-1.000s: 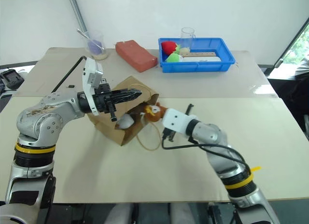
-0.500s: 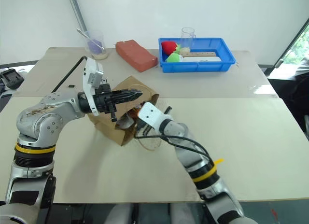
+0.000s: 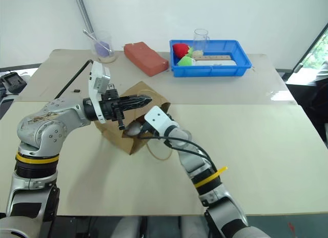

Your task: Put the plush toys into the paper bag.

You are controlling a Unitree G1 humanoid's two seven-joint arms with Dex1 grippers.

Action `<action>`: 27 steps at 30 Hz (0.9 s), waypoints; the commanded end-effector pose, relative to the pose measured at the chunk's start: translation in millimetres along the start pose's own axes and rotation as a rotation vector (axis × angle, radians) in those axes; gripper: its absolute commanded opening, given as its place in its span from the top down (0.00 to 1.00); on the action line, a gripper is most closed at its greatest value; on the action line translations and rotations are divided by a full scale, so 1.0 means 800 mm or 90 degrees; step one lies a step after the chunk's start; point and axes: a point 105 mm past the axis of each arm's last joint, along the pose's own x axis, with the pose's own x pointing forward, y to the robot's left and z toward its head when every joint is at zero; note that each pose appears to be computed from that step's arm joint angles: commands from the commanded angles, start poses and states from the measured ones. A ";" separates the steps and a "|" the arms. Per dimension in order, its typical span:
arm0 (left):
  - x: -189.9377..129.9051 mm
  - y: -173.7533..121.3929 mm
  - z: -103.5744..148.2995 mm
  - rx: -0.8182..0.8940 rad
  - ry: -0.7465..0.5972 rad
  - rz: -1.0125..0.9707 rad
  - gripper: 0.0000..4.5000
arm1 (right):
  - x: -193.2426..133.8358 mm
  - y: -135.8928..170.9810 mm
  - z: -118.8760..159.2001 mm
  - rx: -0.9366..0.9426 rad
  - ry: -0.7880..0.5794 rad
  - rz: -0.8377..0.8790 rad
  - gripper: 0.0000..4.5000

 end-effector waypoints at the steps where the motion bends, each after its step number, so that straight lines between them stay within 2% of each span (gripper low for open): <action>1: -0.002 -0.003 0.011 0.020 -0.020 0.001 1.00 | -0.018 -0.003 0.027 -0.011 -0.054 0.012 0.07; 7: -0.003 0.000 0.009 0.018 -0.020 0.012 1.00 | -0.062 0.001 0.045 0.011 -0.093 0.082 0.07; 10: -0.004 0.000 0.008 0.019 -0.020 0.016 1.00 | -0.088 0.000 0.041 0.048 -0.082 0.125 0.07; 17: -0.006 0.002 0.006 0.016 -0.020 0.023 1.00 | -0.128 0.001 -0.026 0.172 0.053 0.155 0.07; 21: -0.007 0.003 0.007 0.018 -0.020 0.025 1.00 | -0.127 0.012 -0.053 0.226 0.102 0.140 0.07; 24: -0.008 0.003 0.007 0.021 -0.020 0.030 1.00 | -0.124 0.020 -0.061 0.241 0.113 0.142 0.07; 27: -0.012 0.006 0.008 0.022 -0.019 0.039 1.00 | -0.120 0.028 -0.058 0.227 0.105 0.167 0.26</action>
